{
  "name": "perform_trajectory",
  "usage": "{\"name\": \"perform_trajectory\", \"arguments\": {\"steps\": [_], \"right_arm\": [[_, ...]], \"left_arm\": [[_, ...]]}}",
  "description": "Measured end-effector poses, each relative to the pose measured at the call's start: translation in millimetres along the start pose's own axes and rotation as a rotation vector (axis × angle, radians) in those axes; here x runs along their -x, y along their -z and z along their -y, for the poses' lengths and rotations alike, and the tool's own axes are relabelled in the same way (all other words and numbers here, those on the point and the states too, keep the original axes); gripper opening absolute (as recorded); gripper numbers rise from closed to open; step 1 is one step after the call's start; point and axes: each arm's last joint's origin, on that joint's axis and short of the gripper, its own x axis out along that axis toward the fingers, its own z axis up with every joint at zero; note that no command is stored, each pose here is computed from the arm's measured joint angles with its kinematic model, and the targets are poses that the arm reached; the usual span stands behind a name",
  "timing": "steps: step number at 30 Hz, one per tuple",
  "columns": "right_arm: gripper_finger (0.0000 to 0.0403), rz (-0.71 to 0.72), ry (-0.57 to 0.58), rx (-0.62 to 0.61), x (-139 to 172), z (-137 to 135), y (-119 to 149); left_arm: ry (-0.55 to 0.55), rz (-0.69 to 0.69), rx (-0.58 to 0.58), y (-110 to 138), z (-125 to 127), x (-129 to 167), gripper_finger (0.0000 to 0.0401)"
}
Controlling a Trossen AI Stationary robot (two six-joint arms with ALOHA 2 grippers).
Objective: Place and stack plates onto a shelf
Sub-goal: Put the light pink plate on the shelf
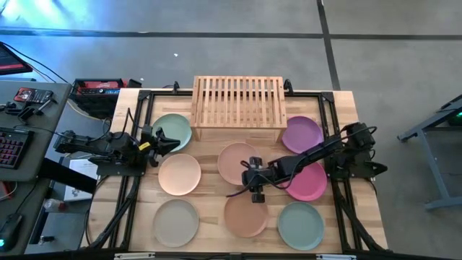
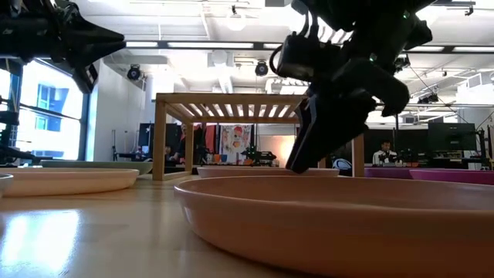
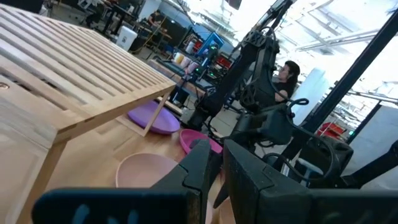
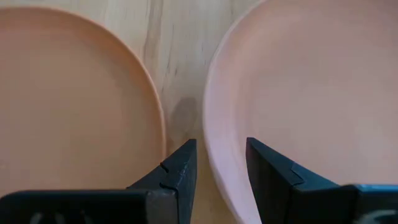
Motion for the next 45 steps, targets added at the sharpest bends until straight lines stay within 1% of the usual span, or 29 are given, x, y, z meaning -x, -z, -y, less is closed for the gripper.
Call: {"name": "perform_trajectory", "arguments": {"steps": [11, 15, 24, 29, 37, 42, 45], "right_arm": [[0.0119, -0.020, 0.004, 0.019, -0.7, 1.3, 2.7], [0.0119, -0.039, 0.004, 0.018, -6.1, 0.9, 5.8], [0.0116, -0.047, 0.032, 0.022, -9.4, 2.1, 7.9], [0.0090, -0.047, 0.038, 0.019, -9.7, 4.2, 7.6], [0.0055, -0.067, 0.004, 0.019, -9.8, 3.6, 9.1], [0.0011, -0.065, -0.015, 0.017, -9.7, 2.8, 8.4], [0.0009, -0.064, -0.022, 0.013, -8.9, 2.5, 6.5]], "left_arm": [[-0.014, -0.024, -0.009, 2.5, -1.4, 0.0, 0.0035], [-0.014, -0.025, -0.009, 2.5, -1.4, 0.0, 0.0035], [-0.015, -0.025, -0.009, 2.5, -1.5, 0.0, 0.0035], [-0.015, -0.025, -0.009, 2.6, -1.5, 0.0, 0.0035], [-0.016, -0.026, -0.010, 2.7, -1.6, 0.0, 0.0035], [-0.017, -0.026, -0.009, 2.7, -1.6, 0.0, 0.0035], [-0.017, -0.026, -0.009, 2.7, -1.6, 0.0, 0.0035]]}}
